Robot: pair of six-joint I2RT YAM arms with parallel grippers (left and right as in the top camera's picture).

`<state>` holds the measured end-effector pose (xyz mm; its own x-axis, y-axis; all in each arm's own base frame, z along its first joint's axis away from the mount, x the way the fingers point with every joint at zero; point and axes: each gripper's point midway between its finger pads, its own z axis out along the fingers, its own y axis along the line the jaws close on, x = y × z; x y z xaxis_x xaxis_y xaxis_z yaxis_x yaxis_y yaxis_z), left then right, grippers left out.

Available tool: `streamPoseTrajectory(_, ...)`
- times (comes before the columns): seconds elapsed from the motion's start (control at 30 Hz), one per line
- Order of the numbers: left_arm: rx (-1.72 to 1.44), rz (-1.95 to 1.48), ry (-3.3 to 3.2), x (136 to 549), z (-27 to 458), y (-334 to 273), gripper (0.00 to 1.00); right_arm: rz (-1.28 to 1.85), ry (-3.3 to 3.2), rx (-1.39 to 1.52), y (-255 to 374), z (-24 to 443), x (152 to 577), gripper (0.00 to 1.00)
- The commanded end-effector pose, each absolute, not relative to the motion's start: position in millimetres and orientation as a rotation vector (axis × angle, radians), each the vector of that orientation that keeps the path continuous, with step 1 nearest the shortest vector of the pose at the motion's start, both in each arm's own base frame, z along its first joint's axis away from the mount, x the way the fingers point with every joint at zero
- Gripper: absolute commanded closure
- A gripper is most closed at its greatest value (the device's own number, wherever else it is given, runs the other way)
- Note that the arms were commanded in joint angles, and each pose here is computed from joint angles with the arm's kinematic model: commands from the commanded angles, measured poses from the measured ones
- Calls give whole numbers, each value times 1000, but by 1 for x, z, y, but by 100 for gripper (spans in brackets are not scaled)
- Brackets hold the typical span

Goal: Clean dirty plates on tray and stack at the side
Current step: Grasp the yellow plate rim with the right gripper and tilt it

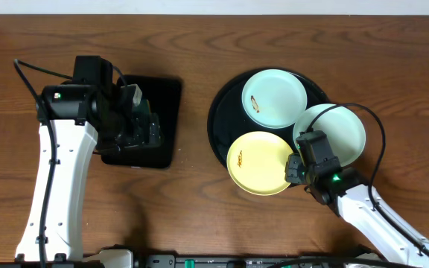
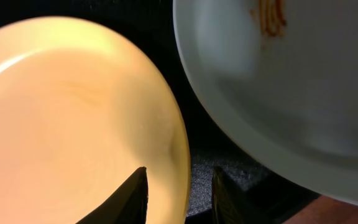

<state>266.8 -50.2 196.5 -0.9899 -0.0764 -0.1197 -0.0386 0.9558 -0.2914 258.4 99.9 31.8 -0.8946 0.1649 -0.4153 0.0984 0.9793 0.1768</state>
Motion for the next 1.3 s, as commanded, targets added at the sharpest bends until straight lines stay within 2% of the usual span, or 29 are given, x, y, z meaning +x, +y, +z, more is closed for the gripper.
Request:
streamPoseTrajectory(0.0, -89, -449, 2987, 264, 194, -52, 12, 205, 2738, 201, 102, 18, 254, 71)
streamPoseTrajectory(0.1, -88, -449, 2988, 264, 194, -52, 12, 210, 2772, 234, 103, 8, 251, 76)
streamPoseTrajectory(0.2, -88, -449, 2988, 264, 194, -52, 12, 218, 2767, 233, 105, 7, 253, 94)
streamPoseTrajectory(0.27, -88, -449, 2987, 264, 194, -52, 12, 229, 2751, 232, 106, 12, 257, 99)
streamPoseTrajectory(0.63, -77, -445, 2944, 275, 196, -52, 12, 116, 2378, -102, 103, 107, 309, 99)
streamPoseTrajectory(0.87, -289, -199, 2891, 296, 180, -21, 12, 111, 2374, -102, 103, 108, 309, 99)
streamPoseTrajectory(1.17, -375, -94, 2832, 355, 118, -7, 11, 107, 2386, -104, 102, 106, 307, 99)
streamPoseTrajectory(1.27, -383, -66, 2853, 390, 60, -2, 12, 103, 2396, -106, 101, 104, 305, 99)
